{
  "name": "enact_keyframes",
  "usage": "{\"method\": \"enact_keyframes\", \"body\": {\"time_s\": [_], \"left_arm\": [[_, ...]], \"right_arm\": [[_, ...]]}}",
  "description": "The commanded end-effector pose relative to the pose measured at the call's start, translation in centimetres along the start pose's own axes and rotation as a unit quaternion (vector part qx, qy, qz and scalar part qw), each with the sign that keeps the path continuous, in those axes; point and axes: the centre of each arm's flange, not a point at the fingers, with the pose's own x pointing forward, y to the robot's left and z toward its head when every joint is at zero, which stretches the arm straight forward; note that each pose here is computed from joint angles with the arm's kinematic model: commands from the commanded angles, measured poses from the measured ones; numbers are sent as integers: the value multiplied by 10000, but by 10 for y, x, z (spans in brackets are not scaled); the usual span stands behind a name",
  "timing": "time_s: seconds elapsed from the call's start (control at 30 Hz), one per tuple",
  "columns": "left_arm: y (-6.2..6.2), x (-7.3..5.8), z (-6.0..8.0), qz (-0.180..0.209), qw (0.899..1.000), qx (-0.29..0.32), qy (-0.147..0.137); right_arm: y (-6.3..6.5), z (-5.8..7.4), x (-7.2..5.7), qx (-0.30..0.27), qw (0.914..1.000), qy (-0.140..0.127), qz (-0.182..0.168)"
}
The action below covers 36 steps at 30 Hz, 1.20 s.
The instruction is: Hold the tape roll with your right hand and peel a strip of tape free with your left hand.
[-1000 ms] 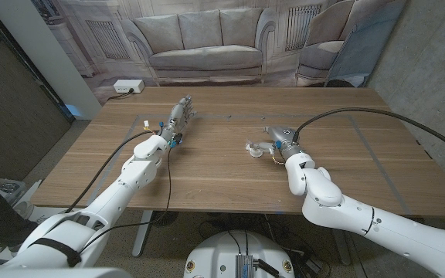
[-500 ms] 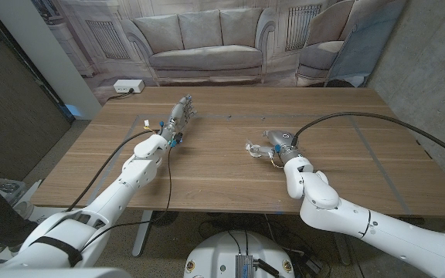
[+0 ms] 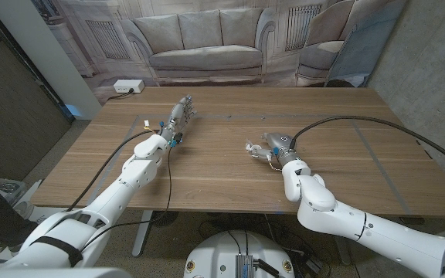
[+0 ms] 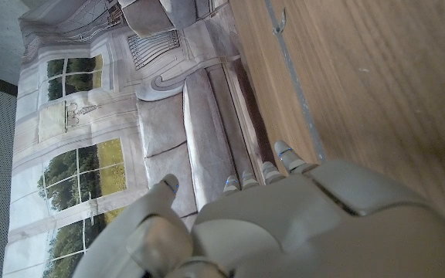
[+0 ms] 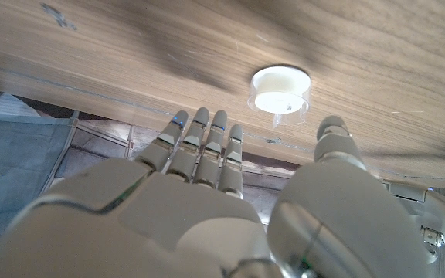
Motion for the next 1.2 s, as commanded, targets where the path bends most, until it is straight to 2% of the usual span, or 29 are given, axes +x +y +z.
{"method": "enact_keyframes", "body": {"time_s": [0.03, 0.67, 1.2], "left_arm": [[3, 1, 0, 2, 10000, -6, 4], [5, 7, 1, -19, 10000, -2, 16], [3, 13, 2, -41, 10000, -1, 16]], "right_arm": [[5, 4, 4, -14, 10000, 6, 36], [13, 3, 11, -84, 9999, 90, 99], [14, -3, 9, -230, 9995, 207, -115]]}}
